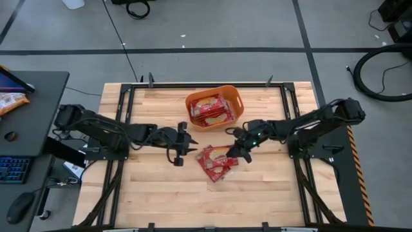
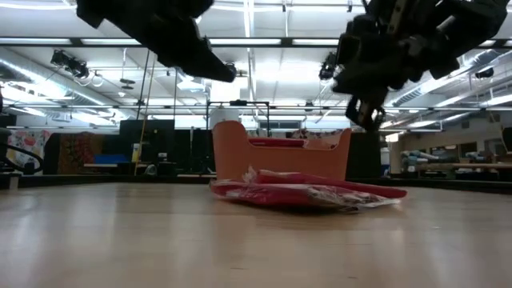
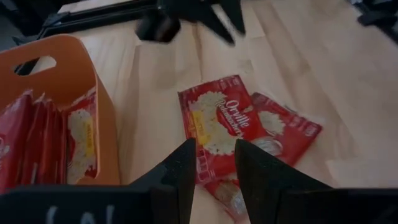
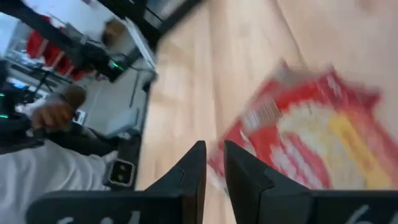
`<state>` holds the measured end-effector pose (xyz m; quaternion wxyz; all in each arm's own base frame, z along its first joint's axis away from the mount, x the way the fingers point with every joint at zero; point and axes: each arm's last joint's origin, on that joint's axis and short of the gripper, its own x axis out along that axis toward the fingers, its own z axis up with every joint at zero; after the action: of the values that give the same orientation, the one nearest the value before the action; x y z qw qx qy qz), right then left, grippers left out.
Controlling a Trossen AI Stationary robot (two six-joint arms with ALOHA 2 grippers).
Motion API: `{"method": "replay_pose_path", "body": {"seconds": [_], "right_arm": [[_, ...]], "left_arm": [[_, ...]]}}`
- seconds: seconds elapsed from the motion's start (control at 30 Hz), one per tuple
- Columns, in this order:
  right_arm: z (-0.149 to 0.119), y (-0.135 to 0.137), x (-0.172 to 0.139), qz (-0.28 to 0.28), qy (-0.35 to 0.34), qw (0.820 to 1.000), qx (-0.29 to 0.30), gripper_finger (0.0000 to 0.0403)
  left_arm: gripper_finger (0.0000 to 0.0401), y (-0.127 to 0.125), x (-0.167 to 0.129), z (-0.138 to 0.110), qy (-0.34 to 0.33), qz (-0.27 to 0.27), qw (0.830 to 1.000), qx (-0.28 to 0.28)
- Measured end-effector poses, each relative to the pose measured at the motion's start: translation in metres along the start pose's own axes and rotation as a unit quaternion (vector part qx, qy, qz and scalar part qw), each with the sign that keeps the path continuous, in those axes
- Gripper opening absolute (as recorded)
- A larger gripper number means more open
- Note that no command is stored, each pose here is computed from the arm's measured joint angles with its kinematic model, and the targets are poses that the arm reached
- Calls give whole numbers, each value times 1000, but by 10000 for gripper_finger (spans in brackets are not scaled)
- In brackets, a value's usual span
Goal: Sort popcorn bags into baskets
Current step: Put the red popcorn bag into the orange bin
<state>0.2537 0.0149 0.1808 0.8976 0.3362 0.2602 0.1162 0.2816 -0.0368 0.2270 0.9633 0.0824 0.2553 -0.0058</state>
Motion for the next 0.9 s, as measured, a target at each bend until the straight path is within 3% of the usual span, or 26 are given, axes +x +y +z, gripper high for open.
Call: {"method": "replay_pose_path", "body": {"seconds": [0.27,0.67,0.9], "right_arm": [[29,13,-31,17,-113,986,-120,61],[46,24,-70,1,-190,951,-246,62],[43,32,-92,13,-232,920,-316,61]], "left_arm": [[117,-2,23,-6,16,32,999,-22],[118,-16,63,1,62,78,995,-19],[168,-21,80,4,68,82,994,-27]]}}
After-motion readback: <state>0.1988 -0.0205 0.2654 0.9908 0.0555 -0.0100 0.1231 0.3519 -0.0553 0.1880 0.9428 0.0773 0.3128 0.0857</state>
